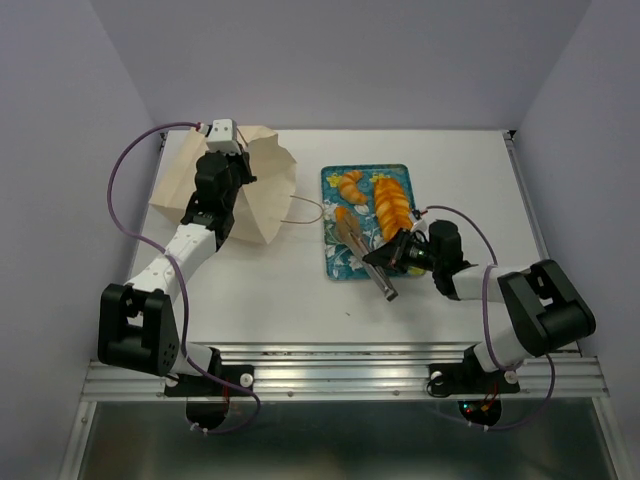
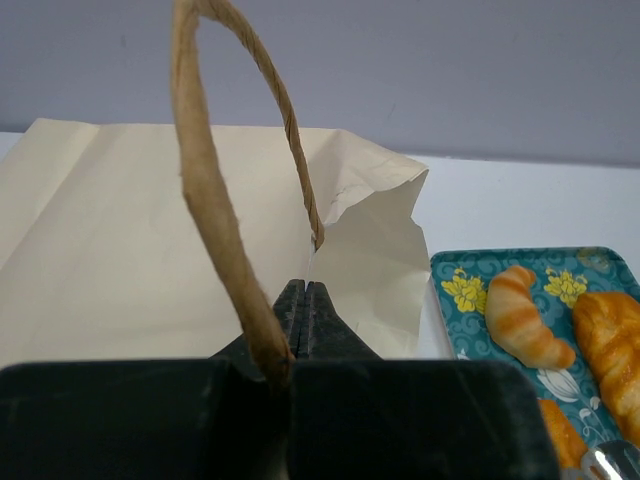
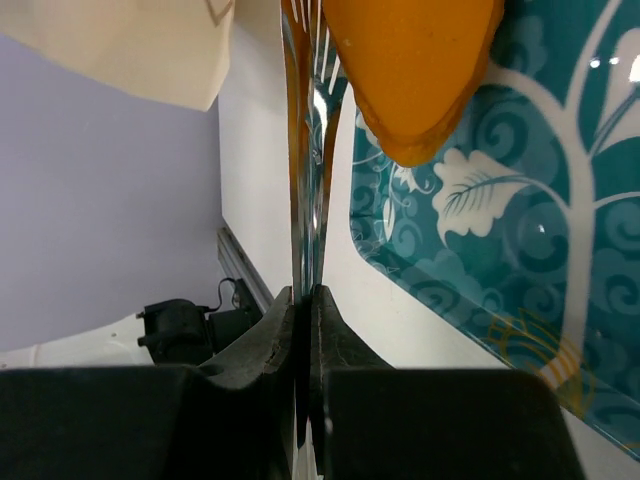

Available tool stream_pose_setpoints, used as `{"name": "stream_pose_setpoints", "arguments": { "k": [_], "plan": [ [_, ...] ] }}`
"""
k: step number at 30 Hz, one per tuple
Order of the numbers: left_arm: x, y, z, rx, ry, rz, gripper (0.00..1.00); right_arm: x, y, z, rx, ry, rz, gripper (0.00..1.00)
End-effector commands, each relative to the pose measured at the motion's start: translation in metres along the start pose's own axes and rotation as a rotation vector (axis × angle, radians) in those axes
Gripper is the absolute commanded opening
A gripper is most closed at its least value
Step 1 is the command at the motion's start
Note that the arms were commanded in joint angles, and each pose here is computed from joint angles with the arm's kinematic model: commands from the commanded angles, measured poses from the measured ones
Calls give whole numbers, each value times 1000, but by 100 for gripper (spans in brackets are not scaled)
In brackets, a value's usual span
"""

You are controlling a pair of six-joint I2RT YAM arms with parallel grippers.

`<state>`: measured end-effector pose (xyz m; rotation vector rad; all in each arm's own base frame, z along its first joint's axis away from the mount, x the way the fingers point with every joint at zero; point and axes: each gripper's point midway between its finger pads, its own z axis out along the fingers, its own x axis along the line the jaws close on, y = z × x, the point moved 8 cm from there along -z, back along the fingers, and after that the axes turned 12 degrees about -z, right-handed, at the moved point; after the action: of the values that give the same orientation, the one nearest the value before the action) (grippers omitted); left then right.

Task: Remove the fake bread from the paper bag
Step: Place the fake bread at the center of the board.

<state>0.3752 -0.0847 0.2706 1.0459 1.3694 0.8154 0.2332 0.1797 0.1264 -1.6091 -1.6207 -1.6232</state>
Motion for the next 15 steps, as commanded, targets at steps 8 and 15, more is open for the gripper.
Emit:
{"name": "stream_pose_setpoints", "arguments": {
  "k": [8, 15],
  "plan": [
    [-9, 22, 9, -75, -35, -17, 0, -22, 27, -21, -93, 1, 59, 20],
    [-11, 25, 9, -81, -45, -25, 0, -28, 42, -31, -124, 4, 54, 41]
  ]
}}
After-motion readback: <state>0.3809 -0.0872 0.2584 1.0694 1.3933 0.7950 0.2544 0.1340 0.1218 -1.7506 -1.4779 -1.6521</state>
